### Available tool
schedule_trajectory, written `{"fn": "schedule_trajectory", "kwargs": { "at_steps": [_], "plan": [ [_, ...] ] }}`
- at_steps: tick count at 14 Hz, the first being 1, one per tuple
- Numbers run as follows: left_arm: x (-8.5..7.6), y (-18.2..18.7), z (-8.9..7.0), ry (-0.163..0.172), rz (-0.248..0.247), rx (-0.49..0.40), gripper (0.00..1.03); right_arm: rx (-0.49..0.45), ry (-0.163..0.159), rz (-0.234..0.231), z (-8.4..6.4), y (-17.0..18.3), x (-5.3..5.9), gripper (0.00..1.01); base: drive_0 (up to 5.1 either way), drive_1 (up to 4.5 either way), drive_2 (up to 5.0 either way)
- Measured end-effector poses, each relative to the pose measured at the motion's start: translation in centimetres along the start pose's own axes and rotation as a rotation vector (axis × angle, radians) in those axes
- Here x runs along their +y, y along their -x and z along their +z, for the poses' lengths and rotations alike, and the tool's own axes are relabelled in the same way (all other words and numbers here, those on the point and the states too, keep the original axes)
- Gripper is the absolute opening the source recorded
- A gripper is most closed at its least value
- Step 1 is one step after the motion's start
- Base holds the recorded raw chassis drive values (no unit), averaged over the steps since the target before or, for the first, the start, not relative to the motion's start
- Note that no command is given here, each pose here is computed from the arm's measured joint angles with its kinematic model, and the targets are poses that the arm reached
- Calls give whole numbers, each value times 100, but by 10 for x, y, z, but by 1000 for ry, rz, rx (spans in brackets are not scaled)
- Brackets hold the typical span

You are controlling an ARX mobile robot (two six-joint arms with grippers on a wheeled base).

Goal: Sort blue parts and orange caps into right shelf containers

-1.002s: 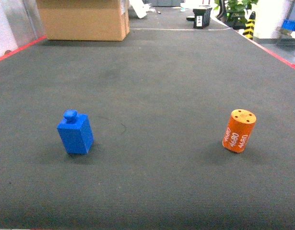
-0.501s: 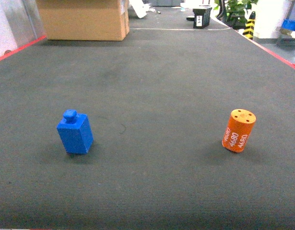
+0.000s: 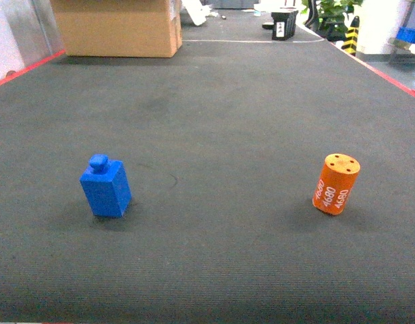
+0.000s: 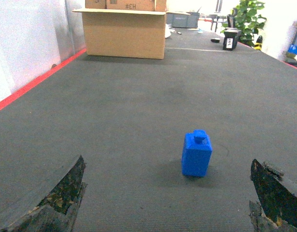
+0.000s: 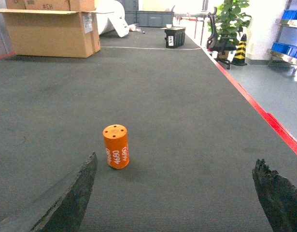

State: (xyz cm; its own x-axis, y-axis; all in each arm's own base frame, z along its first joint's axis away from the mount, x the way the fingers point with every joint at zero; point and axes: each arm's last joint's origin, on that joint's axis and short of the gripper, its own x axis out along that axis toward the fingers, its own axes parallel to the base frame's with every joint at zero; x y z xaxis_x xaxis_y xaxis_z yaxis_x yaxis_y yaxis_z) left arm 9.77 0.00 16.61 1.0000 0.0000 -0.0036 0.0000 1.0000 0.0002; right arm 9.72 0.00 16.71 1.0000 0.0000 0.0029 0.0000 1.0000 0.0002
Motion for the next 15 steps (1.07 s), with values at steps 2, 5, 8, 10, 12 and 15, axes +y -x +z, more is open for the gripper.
{"fn": "schedule_trajectory", "kwargs": {
  "at_steps": [2, 5, 8, 10, 12, 15],
  "plan": [
    [0, 0, 0, 0, 0, 0, 98, 0, 0, 0, 0, 0, 0, 98, 0, 0, 0],
    [0, 0, 0, 0, 0, 0, 98, 0, 0, 0, 0, 0, 0, 98, 0, 0, 0],
    [0, 0, 0, 0, 0, 0, 98, 0, 0, 0, 0, 0, 0, 98, 0, 0, 0],
    [0, 0, 0, 0, 0, 0, 98, 0, 0, 0, 0, 0, 0, 98, 0, 0, 0],
    [0, 0, 0, 0, 0, 0, 98, 0, 0, 0, 0, 0, 0, 98, 0, 0, 0],
    [-15, -26, -4, -57, 185, 142, 98, 120, -3, -172, 9, -25, 17, 98, 0, 0, 0]
  ]
}}
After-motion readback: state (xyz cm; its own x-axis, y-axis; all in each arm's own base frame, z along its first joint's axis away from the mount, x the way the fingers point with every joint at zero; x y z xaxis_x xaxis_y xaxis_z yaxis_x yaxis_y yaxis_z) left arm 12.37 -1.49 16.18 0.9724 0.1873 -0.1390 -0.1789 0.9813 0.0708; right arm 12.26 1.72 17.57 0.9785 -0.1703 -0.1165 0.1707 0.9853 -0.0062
